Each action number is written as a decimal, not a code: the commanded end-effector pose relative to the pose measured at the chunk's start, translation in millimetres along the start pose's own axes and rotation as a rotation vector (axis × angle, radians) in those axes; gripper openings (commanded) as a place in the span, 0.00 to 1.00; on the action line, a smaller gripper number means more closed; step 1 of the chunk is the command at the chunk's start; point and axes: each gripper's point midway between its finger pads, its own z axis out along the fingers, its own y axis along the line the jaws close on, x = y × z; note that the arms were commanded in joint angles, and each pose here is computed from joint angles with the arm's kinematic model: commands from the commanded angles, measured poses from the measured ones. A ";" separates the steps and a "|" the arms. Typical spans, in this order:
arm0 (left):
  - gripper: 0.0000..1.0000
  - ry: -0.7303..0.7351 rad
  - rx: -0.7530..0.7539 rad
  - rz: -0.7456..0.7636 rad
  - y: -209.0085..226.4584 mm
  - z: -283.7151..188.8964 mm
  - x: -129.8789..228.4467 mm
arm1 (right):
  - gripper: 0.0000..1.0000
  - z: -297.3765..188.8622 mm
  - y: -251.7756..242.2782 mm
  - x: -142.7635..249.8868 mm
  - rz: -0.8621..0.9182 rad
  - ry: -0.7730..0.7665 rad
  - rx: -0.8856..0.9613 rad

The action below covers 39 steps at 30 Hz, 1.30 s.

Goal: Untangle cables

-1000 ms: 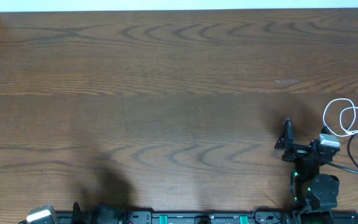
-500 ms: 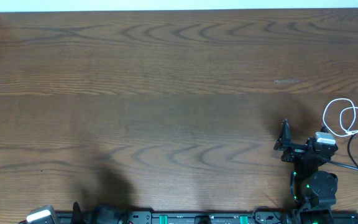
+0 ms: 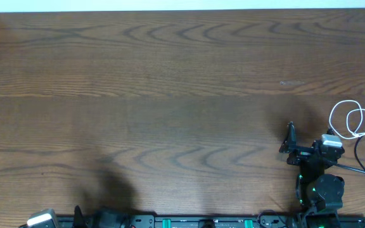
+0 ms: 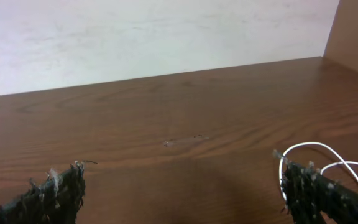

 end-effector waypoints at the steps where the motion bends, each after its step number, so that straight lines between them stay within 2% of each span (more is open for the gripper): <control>1: 0.99 0.051 -0.028 0.035 6.8 -0.9 14.0 | 0.99 0.2 0.2 2.7 -0.015 0.010 -0.003; 4: 0.99 -0.089 -0.037 0.010 4.6 -1.2 -21.1 | 0.99 0.2 0.2 2.7 -0.015 0.010 -0.003; 7: 0.99 -0.350 0.008 -0.083 -6.5 -15.1 -87.4 | 0.99 0.2 0.2 2.7 -0.015 0.010 -0.003; 9: 0.98 -0.595 0.143 -0.218 -34.1 -31.3 -148.0 | 0.99 0.2 0.2 2.8 -0.015 0.011 -0.003; 11: 0.98 -0.677 0.254 -0.216 -64.4 -24.3 -167.6 | 0.99 0.2 0.2 2.8 -0.015 0.011 -0.003; 13: 0.98 -0.707 0.343 -0.188 -91.2 -7.8 -172.8 | 0.99 0.2 0.2 2.8 -0.015 0.011 -0.003; 17: 0.98 -0.674 0.479 -0.123 -138.7 52.6 -151.3 | 0.99 0.2 0.2 2.7 -0.015 0.010 -0.003; 23: 0.98 -0.650 0.526 -0.101 -163.6 111.6 -109.9 | 0.99 0.2 0.2 2.7 -0.015 0.010 -0.003; 31: 0.98 -0.534 0.513 -0.087 -172.4 153.3 -67.6 | 0.99 0.2 0.2 2.7 -0.015 0.010 -0.003; 36: 0.98 -0.407 0.488 -0.071 -174.6 178.0 -32.4 | 0.99 0.2 0.2 2.7 -0.015 0.010 -0.003; 39: 0.98 -0.414 0.474 -0.069 -172.4 178.5 -33.8 | 0.99 0.2 0.2 2.7 -0.015 0.010 -0.003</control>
